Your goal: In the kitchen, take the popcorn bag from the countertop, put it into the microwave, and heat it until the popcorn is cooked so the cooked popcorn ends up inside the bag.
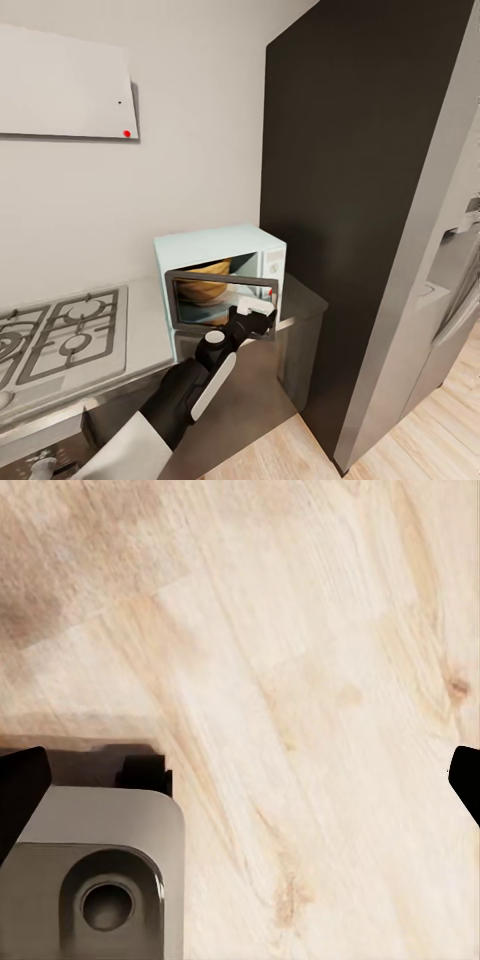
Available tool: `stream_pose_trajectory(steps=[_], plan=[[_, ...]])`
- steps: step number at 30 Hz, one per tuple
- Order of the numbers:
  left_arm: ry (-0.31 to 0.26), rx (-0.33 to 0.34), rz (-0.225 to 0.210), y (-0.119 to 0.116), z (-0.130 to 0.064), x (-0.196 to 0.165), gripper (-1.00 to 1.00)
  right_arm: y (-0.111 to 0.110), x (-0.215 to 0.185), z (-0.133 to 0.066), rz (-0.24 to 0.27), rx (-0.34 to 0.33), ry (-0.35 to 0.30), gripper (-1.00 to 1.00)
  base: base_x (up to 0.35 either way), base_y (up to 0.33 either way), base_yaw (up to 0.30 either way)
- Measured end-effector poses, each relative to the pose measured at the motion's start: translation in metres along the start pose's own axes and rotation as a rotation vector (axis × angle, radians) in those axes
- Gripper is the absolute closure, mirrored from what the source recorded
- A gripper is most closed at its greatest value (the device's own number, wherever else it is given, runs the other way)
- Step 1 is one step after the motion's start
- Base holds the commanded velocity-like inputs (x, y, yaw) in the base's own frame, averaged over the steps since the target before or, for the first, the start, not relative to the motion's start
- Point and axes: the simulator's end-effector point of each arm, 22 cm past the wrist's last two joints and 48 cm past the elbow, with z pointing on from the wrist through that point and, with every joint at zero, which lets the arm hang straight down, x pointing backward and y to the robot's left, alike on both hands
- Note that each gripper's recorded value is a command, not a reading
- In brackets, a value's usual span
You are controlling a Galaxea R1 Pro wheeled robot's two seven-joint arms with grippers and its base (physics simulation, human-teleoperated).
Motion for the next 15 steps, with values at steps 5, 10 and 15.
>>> stream_pose_trajectory(steps=[5, 10, 15], plan=[[0.001, -0.001, 0.0, 0.0, 0.0, 0.001, -1.0, 0.0, 0.0, 0.0, 0.0, 0.0, 0.0, -1.0, 0.0, -0.28, 0.0], [0.001, -0.002, 0.0, 0.0, 0.0, 0.0, -1.0, 0.0, 0.0, 0.0, 0.0, -0.001, 0.0, -1.0, 0.0, -0.29, 0.0], [0.002, -0.106, -0.006, 0.026, -0.001, 0.001, -1.0, 0.0, 0.0, 0.0, -0.001, -0.002, 0.001, -1.0, 0.0, -0.123, 0.0]])
